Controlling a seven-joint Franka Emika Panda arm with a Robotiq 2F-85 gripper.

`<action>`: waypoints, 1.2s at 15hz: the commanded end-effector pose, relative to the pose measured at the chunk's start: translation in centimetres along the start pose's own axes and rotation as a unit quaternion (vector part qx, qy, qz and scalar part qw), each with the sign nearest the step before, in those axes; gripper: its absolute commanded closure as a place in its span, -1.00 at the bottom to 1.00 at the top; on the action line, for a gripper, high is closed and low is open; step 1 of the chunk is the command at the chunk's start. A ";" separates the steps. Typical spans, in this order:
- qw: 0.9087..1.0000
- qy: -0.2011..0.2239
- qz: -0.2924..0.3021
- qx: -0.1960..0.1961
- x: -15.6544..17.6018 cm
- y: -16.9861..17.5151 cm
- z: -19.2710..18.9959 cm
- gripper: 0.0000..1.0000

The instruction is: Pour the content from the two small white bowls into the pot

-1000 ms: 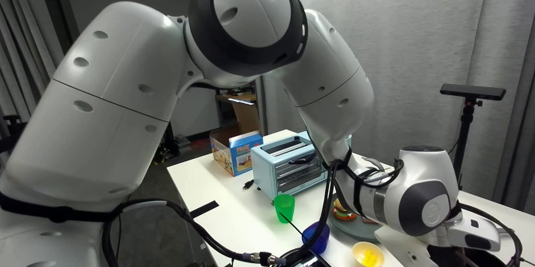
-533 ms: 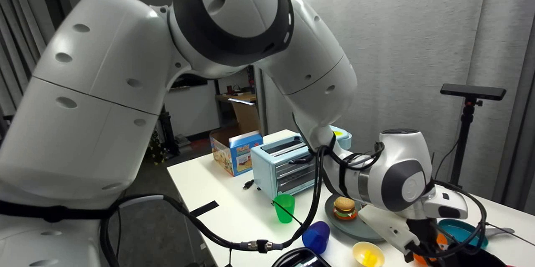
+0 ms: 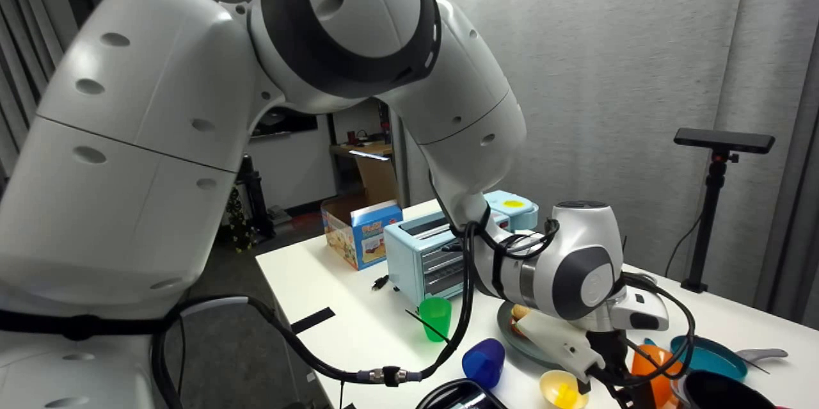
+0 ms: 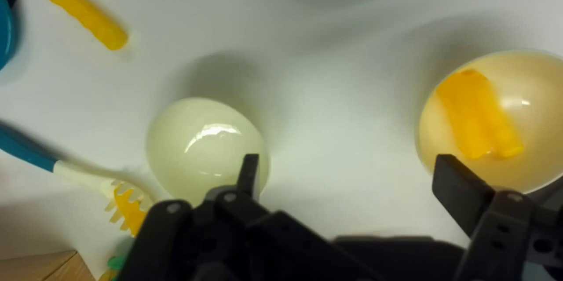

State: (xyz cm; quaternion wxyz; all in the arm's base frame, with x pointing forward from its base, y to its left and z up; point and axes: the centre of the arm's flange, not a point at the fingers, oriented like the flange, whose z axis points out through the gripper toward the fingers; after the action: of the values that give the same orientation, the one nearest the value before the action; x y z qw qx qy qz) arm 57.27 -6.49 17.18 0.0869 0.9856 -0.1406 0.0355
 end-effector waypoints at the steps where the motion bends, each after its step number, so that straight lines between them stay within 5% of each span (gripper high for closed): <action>1: 1.000 -0.010 -0.015 0.007 -1.5 0.0 -0.6 -1.00; 9: 0.999 -0.022 -0.043 0.025 -1.6 -2.3 0.2 -1.00; 18: 0.999 -0.028 0.010 0.044 0.4 -0.8 1.7 -1.00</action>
State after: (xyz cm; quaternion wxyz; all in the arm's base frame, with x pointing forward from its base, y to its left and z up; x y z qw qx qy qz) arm 56.95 -5.17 16.00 0.0526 0.9882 -0.1422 0.0204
